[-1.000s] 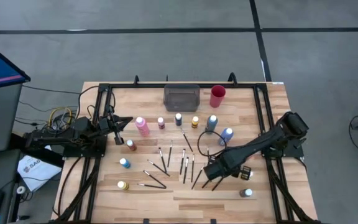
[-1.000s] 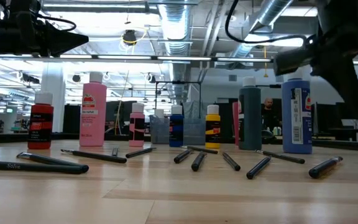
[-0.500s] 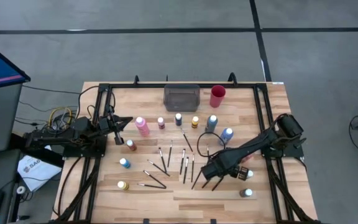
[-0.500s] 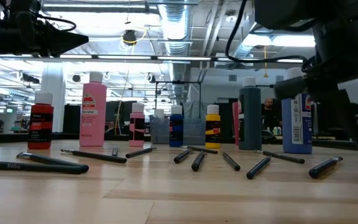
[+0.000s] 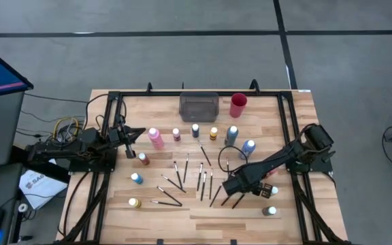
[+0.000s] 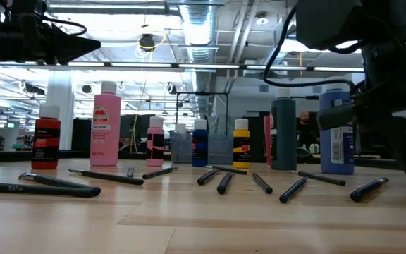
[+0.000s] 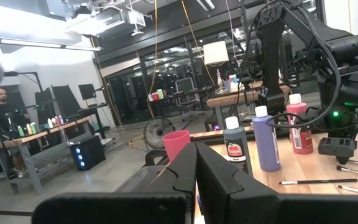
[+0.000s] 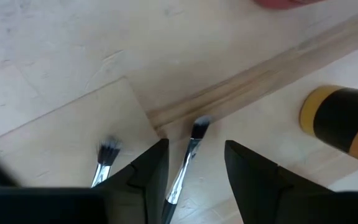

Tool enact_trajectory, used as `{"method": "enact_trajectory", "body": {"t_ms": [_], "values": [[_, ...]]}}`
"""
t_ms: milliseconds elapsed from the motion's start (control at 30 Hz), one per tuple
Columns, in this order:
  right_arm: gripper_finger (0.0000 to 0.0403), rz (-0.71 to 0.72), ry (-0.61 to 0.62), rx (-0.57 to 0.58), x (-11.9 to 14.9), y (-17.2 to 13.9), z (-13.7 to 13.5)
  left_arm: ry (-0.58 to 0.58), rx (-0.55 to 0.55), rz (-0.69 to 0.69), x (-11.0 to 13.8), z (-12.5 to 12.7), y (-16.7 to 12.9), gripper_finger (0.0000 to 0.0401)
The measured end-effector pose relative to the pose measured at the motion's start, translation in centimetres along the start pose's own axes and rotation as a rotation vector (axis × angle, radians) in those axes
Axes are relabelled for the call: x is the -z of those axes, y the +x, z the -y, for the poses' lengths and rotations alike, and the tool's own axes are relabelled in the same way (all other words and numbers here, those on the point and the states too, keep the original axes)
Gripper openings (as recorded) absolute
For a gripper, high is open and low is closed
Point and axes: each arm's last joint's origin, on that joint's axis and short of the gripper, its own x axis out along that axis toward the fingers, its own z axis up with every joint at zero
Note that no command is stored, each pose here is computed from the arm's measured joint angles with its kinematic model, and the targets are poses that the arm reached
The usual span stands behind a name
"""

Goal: Pick & Place Paint Supplies
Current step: Put the black paintbrush into the red cup

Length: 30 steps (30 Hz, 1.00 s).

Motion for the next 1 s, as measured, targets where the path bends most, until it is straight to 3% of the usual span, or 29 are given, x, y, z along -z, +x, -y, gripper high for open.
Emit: {"method": "enact_trajectory", "body": {"t_ms": [500,1000], "values": [[0.013,0.036,-0.043,0.018,-0.3,-0.3,-0.2,0.0,0.0,0.001,0.0,0.0,0.0,0.0003],[0.0173,0.095,-0.013,-0.015,1.3,-3.9,0.2,0.0,0.0,0.001,0.0,0.0,0.0,0.0003]]}}
